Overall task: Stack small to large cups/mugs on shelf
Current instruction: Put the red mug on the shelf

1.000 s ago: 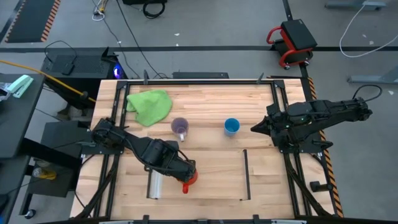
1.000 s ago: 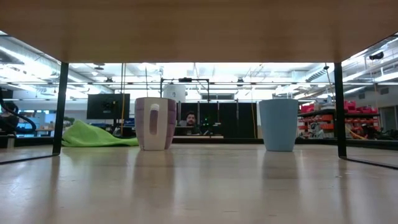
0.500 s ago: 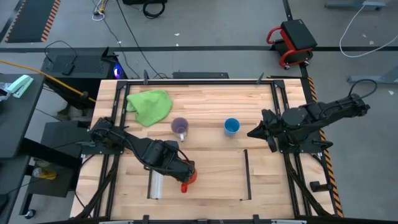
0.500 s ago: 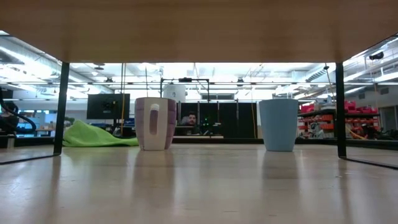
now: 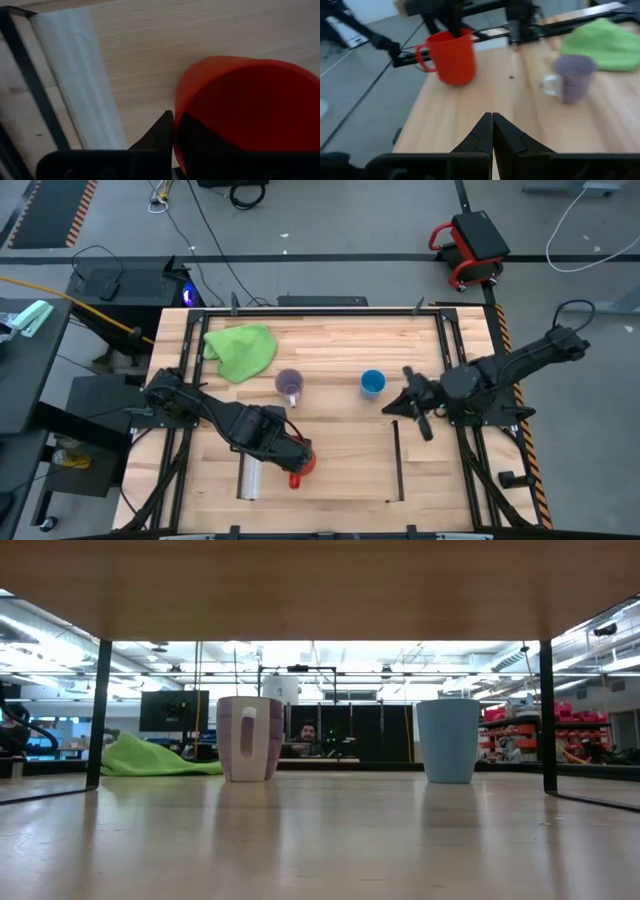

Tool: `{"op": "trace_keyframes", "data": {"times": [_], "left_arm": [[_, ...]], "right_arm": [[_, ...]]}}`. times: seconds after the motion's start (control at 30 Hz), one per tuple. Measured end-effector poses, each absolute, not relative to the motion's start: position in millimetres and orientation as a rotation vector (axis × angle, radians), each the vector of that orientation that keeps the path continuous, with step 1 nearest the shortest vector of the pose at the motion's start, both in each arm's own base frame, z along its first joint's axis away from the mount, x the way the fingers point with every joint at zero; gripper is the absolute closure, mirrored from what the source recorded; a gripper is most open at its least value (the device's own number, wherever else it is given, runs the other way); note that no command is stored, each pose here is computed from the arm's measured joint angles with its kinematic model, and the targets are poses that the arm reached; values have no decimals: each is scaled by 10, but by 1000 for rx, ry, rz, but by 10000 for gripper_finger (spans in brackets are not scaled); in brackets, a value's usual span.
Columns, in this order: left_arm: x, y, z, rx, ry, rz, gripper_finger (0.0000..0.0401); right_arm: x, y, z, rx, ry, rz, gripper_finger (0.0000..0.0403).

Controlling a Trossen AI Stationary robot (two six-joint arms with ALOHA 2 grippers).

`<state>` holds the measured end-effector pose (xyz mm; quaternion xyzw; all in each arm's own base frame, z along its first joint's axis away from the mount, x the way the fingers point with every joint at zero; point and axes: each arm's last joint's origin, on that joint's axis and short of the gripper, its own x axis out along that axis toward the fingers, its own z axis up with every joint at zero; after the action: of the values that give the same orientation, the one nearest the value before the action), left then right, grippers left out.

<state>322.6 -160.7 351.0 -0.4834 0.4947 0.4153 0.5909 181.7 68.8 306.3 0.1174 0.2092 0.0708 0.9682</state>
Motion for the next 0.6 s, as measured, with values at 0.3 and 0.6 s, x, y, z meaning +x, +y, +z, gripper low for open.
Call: {"op": "trace_keyframes", "data": {"times": [0.3,0.6], "left_arm": [[3225,-1637,3487,-1115,1157,966,337],[3217,-1648,3677,-1137,1061,911,330]], "right_arm": [[2249,903,2778,199,489,245,375],[2345,927,2739,150,462,257,369]]}}
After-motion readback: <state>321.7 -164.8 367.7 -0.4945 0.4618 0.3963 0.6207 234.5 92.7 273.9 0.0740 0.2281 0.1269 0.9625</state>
